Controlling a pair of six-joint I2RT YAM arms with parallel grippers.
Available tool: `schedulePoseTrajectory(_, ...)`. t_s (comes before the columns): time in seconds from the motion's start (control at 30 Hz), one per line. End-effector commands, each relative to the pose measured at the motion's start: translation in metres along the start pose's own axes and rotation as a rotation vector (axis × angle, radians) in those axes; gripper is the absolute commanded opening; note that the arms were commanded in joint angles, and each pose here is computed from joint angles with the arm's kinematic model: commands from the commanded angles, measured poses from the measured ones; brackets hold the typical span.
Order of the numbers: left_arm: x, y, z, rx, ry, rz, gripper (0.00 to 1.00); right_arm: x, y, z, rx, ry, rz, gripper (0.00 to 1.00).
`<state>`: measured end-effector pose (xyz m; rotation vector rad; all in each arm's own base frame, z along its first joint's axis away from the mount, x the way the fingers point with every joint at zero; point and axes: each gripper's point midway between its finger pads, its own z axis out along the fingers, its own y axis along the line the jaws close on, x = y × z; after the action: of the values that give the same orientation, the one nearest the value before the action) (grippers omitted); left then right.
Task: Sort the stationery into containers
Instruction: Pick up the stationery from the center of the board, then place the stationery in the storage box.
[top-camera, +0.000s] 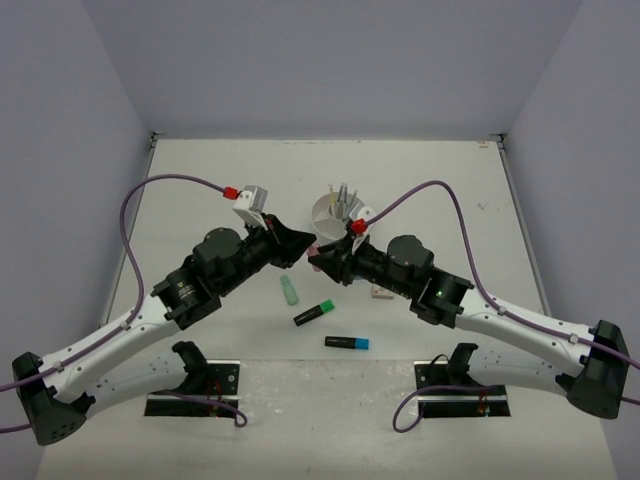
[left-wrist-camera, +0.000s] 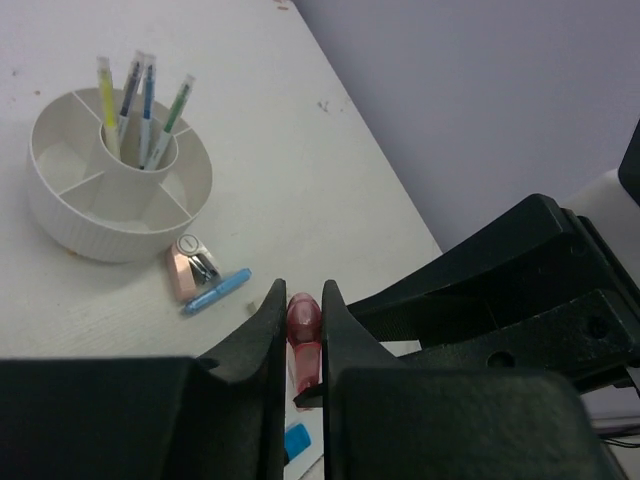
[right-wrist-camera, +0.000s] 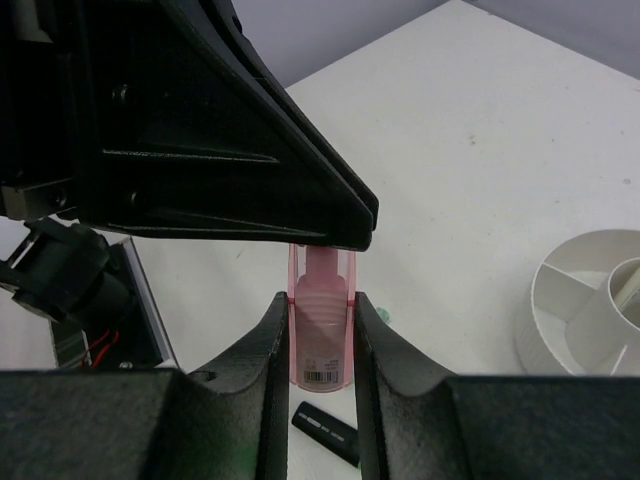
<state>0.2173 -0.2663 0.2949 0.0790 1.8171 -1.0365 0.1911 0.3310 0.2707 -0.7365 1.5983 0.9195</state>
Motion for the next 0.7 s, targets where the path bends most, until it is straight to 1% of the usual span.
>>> schedulePoseTrajectory(0.0,-0.027,-0.025,0.008,0.089,-0.07,0.07,0.02,-0.027,0.012,-0.003,-0.047,-0.095,-0.017,0.05)
schedulePoseTrajectory(0.03,-0.029,-0.024,0.011,0.078,-0.076,0.092,0.0,-0.026,0.009,-0.003,-0.033,-0.091,-0.013,0.15)
schedulePoseTrajectory(0.07,-0.033,-0.02,0.014,0.051,-0.089,0.112,0.0,-0.026,0.006,-0.003,-0.01,-0.083,-0.005,0.32)
schedulePoseTrajectory(0.1,-0.042,-0.006,0.019,-0.033,-0.132,0.135,0.0,-0.024,-0.011,-0.002,0.088,-0.074,0.017,0.7)
schedulePoseTrajectory(0.13,-0.051,0.007,0.025,-0.113,-0.168,0.161,0.0,-0.02,-0.028,-0.004,0.184,-0.059,0.037,0.98)
schedulePoseTrajectory(0.2,-0.065,0.025,0.038,-0.222,-0.207,0.22,0.0,-0.009,-0.056,-0.012,0.345,-0.021,0.071,0.99)
schedulePoseTrajectory(0.23,-0.064,0.041,0.051,-0.302,-0.209,0.254,0.0,-0.009,-0.081,-0.025,0.498,-0.036,0.097,0.99)
schedulePoseTrajectory(0.27,-0.083,0.04,0.058,-0.311,-0.251,0.291,0.0,0.002,-0.093,-0.035,0.568,-0.003,0.148,0.99)
schedulePoseTrajectory(0.3,-0.089,0.042,0.066,-0.319,-0.263,0.319,0.0,0.006,-0.098,-0.042,0.595,0.001,0.168,0.99)
schedulePoseTrajectory(0.33,-0.084,0.049,0.081,-0.324,-0.236,0.369,0.0,-0.001,-0.096,-0.05,0.586,-0.026,0.186,0.99)
schedulePoseTrajectory(0.37,-0.087,0.05,0.09,-0.304,-0.236,0.39,0.0,-0.002,-0.094,-0.053,0.573,-0.035,0.191,0.99)
schedulePoseTrajectory(0.4,-0.102,0.051,0.099,-0.27,-0.259,0.393,0.0,-0.001,-0.093,-0.057,0.568,-0.038,0.192,0.99)
schedulePoseTrajectory(0.47,-0.104,0.074,0.123,-0.265,-0.224,0.397,0.0,-0.002,-0.093,-0.067,0.572,-0.047,0.196,0.99)
schedulePoseTrajectory(0.53,-0.116,0.084,0.133,-0.253,-0.246,0.395,0.0,0.0,-0.095,-0.076,0.584,-0.05,0.194,0.99)
schedulePoseTrajectory(0.63,-0.1,0.099,0.162,-0.22,-0.187,0.401,0.0,0.007,-0.096,-0.085,0.593,-0.046,0.197,0.99)
schedulePoseTrajectory(0.67,-0.102,0.098,0.167,-0.212,-0.189,0.402,0.0,0.01,-0.097,-0.088,0.598,-0.041,0.198,0.99)
